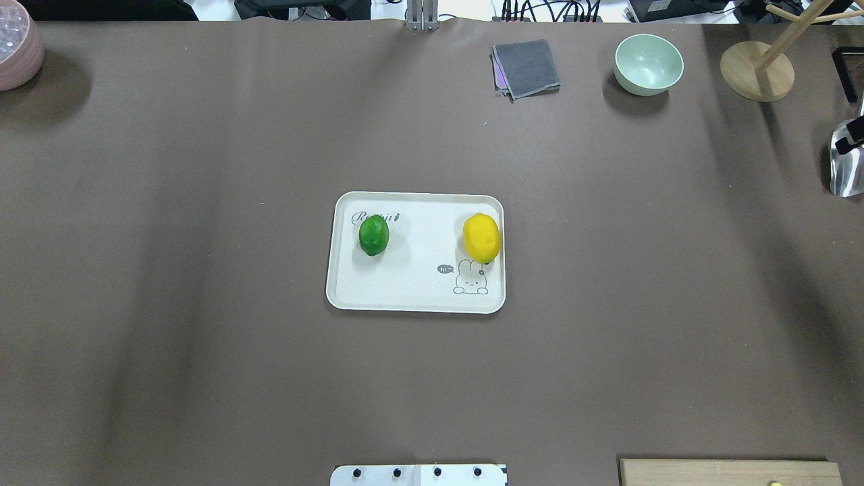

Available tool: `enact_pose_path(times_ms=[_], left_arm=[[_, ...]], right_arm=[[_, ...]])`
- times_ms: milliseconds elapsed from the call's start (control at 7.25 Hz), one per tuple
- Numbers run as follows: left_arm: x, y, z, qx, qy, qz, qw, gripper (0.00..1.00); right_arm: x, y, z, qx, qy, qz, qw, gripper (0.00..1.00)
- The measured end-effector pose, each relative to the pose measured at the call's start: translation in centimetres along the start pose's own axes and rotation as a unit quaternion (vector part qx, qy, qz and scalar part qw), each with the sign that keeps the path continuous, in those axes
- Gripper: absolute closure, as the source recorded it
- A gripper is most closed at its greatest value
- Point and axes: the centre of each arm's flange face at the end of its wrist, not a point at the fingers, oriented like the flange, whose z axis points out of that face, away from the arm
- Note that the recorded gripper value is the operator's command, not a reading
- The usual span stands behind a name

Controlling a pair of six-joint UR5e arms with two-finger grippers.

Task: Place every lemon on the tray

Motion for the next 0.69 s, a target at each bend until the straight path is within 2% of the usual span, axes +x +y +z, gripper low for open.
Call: enact_pose_path(times_ms=[414,690], left_arm=[[-0.1,0.0,0.1,0.001,0.0,0.001,1.0,0.02],[-0.1,0.0,0.1,0.001,0.001,0.001,1.0,0.02]], right_arm=[[6.6,3.8,-1.4,-0.012,0.008,0.083,0.9964,0.0],[9.3,6.5,-1.7,-0.012,0.007,0.112,0.9937,0.0]])
